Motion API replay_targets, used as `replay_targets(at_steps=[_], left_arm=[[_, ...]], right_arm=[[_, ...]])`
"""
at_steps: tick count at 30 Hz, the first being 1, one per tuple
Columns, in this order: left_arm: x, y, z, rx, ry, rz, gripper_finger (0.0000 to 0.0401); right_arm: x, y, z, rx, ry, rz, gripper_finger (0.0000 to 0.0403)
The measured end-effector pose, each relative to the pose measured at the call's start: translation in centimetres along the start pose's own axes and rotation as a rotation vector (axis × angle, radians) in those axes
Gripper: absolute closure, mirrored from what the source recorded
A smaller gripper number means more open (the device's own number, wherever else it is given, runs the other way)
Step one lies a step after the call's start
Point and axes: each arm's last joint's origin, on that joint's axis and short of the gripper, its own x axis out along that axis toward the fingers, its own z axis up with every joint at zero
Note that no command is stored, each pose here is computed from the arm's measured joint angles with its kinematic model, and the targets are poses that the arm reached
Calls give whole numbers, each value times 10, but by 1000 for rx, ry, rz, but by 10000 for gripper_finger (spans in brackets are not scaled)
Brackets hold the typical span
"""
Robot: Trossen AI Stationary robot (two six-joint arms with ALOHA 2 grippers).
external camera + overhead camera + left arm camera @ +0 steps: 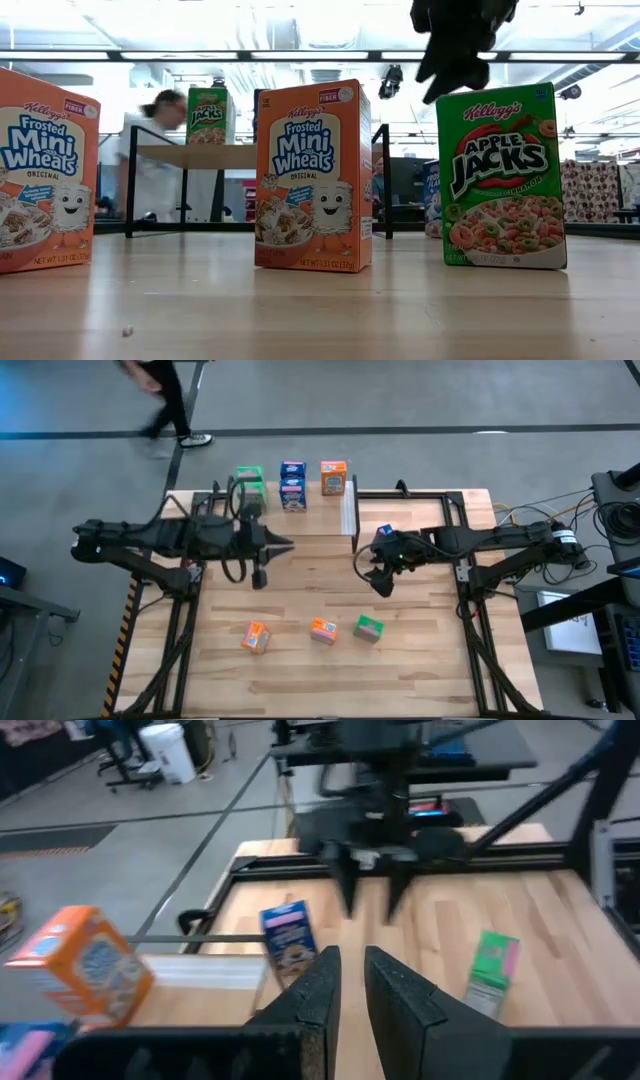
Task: Stack cereal on shelf
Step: Put the blue cereal box on the shelf aligned with the other blue cereal boxes
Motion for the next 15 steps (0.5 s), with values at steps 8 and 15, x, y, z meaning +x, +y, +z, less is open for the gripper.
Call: replay_targets(at_steps=[8,15], left_arm=[[5,-15,-25,14,-13,15,369],[2,-14,-31,12,-15,18,369]], right_arm=[[-6,-43,1,167,132,-182,181],[-8,-89,7,282,116,-306,181]])
